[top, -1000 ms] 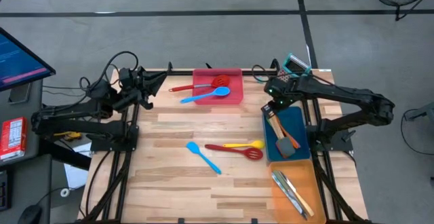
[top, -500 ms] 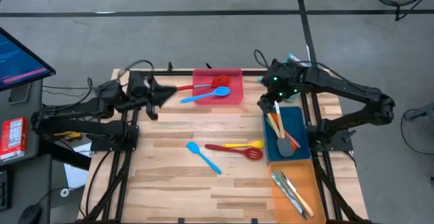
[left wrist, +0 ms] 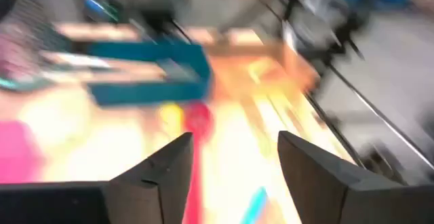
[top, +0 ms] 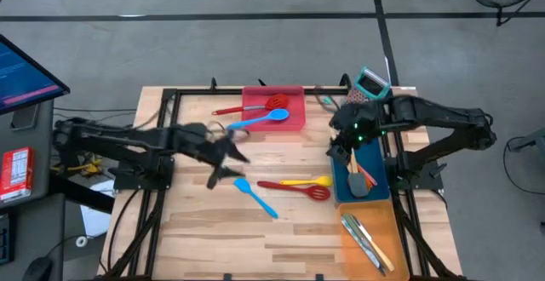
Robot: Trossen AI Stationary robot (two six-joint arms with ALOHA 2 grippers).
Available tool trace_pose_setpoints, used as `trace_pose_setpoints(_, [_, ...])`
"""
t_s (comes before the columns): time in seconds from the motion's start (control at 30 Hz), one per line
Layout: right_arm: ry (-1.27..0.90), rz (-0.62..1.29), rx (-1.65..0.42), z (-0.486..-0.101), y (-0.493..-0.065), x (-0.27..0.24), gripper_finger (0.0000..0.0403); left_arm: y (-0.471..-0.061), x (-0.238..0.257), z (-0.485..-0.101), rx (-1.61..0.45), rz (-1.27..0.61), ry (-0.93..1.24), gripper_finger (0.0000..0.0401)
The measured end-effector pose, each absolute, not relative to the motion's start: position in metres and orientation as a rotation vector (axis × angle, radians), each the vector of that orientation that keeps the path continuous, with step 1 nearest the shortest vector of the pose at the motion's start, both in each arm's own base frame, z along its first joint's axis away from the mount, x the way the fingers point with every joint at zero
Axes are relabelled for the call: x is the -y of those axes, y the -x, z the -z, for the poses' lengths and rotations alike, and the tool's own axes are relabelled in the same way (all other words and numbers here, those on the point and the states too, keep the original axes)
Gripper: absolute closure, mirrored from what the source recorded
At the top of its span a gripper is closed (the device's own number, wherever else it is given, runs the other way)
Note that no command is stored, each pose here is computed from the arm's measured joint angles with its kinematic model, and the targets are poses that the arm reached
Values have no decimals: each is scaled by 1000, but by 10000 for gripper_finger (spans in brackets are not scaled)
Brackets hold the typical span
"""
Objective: Pick & Place Kitchen Items
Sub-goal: Put the blue spatula into the blue bin
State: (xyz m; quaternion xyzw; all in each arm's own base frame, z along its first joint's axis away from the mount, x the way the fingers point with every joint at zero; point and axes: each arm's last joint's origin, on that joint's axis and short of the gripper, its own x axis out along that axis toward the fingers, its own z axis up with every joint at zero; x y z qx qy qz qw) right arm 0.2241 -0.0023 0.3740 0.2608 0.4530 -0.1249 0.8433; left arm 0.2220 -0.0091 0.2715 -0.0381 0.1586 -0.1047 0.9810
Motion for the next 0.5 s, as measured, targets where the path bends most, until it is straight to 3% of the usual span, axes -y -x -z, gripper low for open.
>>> trace_pose_setpoints(0.27, [-565, 341, -974, -370, -220, -31, 200, -255, 28, -217, -526, 432, -91, 189])
trace_pose_setpoints(0.5, [-619, 375, -952, -371, -217, -49, 206, -281, 35, -188, -484, 561, -122, 198])
